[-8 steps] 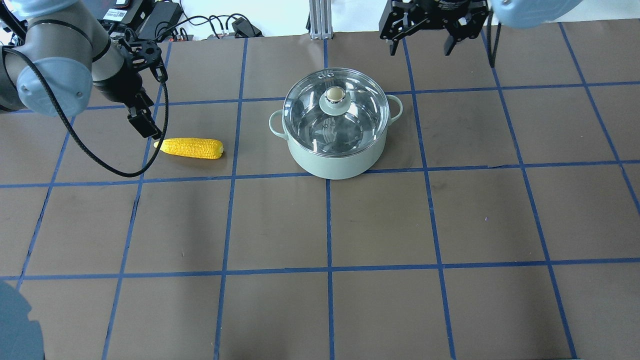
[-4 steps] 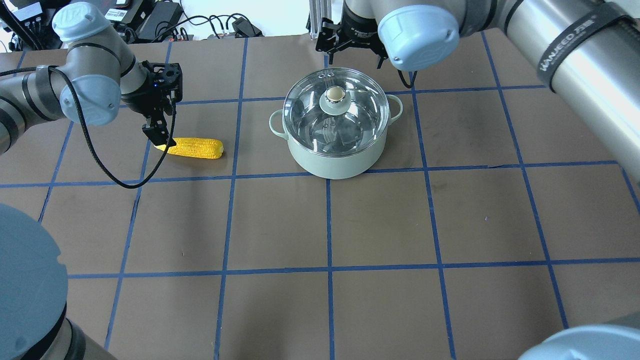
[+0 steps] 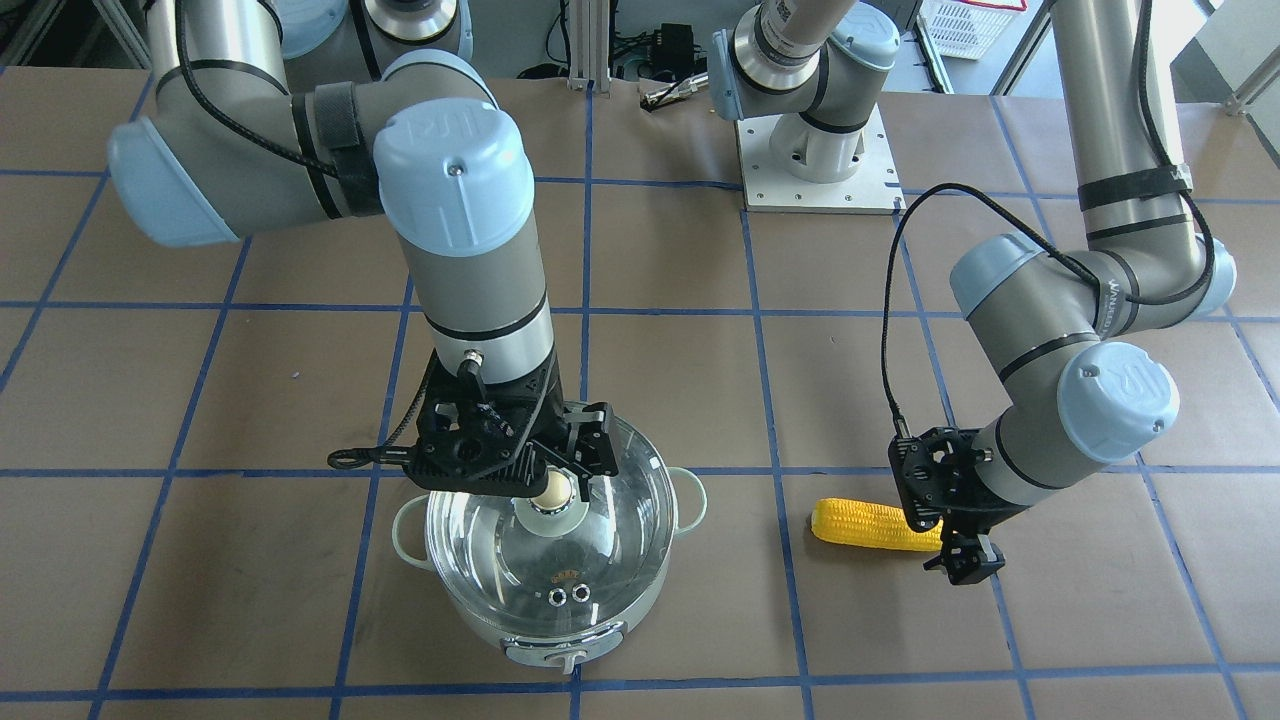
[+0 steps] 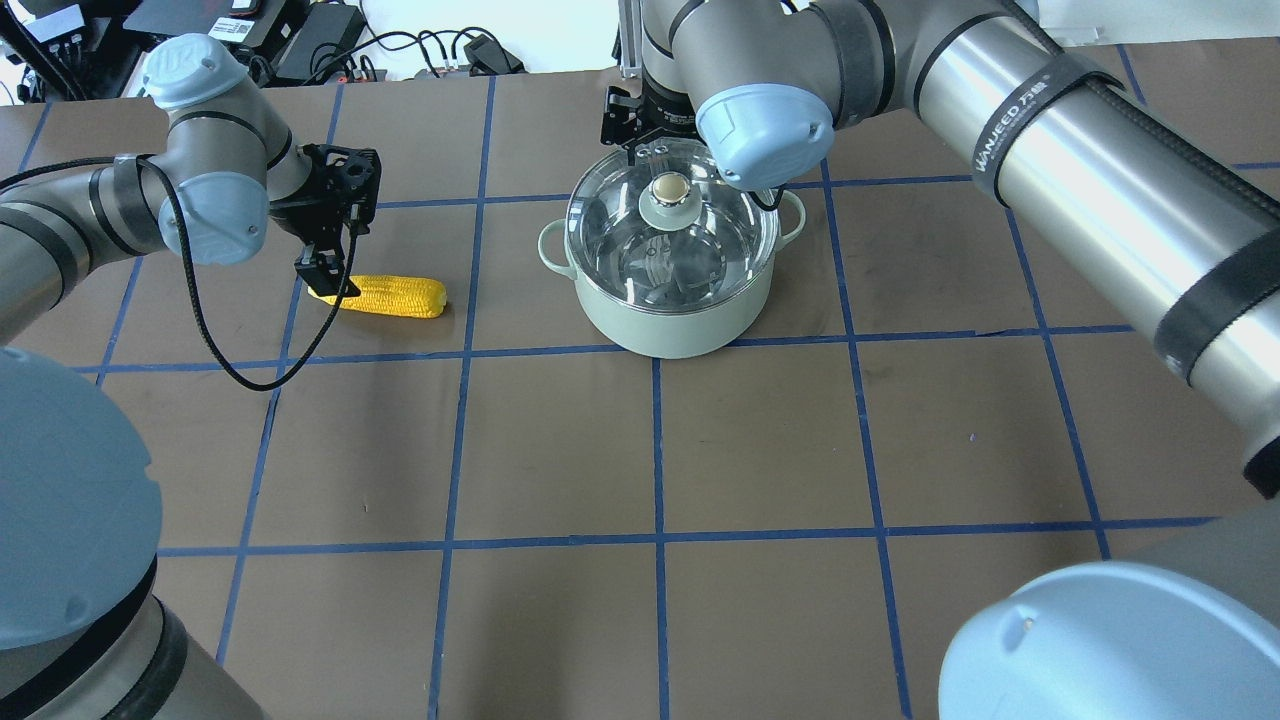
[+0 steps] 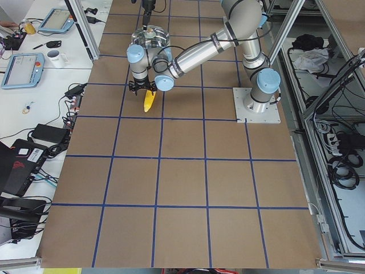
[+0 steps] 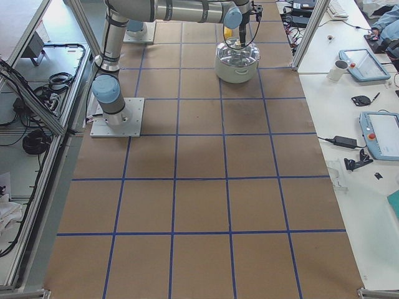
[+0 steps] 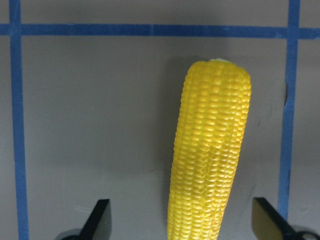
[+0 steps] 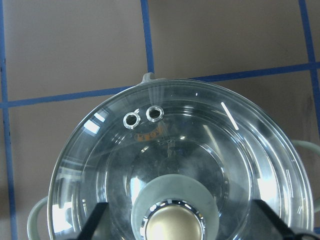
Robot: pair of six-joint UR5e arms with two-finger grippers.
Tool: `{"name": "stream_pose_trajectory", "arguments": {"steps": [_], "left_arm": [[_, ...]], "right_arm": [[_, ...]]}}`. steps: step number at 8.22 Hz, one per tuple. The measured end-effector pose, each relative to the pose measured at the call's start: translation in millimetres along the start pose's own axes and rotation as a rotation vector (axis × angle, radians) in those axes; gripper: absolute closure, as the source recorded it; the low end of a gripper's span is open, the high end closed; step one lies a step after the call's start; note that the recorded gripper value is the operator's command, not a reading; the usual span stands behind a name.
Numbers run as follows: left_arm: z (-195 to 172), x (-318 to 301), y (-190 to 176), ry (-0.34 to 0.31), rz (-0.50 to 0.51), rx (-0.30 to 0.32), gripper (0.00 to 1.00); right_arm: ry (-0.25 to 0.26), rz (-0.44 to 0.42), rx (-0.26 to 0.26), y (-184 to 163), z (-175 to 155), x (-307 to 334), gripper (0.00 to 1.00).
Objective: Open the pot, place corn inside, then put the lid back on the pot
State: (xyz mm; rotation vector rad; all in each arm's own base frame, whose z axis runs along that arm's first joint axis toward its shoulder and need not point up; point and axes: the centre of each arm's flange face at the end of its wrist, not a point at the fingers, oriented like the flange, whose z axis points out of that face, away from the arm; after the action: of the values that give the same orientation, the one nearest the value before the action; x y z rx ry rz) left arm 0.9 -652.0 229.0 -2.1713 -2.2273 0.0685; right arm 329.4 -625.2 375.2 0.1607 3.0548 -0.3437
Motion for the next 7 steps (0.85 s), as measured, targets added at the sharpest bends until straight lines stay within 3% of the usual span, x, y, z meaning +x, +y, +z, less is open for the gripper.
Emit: {"name": "stream_pose_trajectory", "arguments": {"steps": [5, 6, 7], "left_arm": [[40, -1, 2, 0.058, 0.009, 0.01, 0.0], [47, 0, 3, 0.07, 0.007, 0.012, 0.39], [53, 0, 3, 0.079, 0.005, 0.014, 0.96]], "right_arm": [[0.013, -0.071, -0.022, 3, 28, -5, 0.0], [0.013, -0.087, -0.024, 3, 29, -5, 0.05], [0.012, -0.098, -0.026, 4, 29, -5, 0.11]]}}
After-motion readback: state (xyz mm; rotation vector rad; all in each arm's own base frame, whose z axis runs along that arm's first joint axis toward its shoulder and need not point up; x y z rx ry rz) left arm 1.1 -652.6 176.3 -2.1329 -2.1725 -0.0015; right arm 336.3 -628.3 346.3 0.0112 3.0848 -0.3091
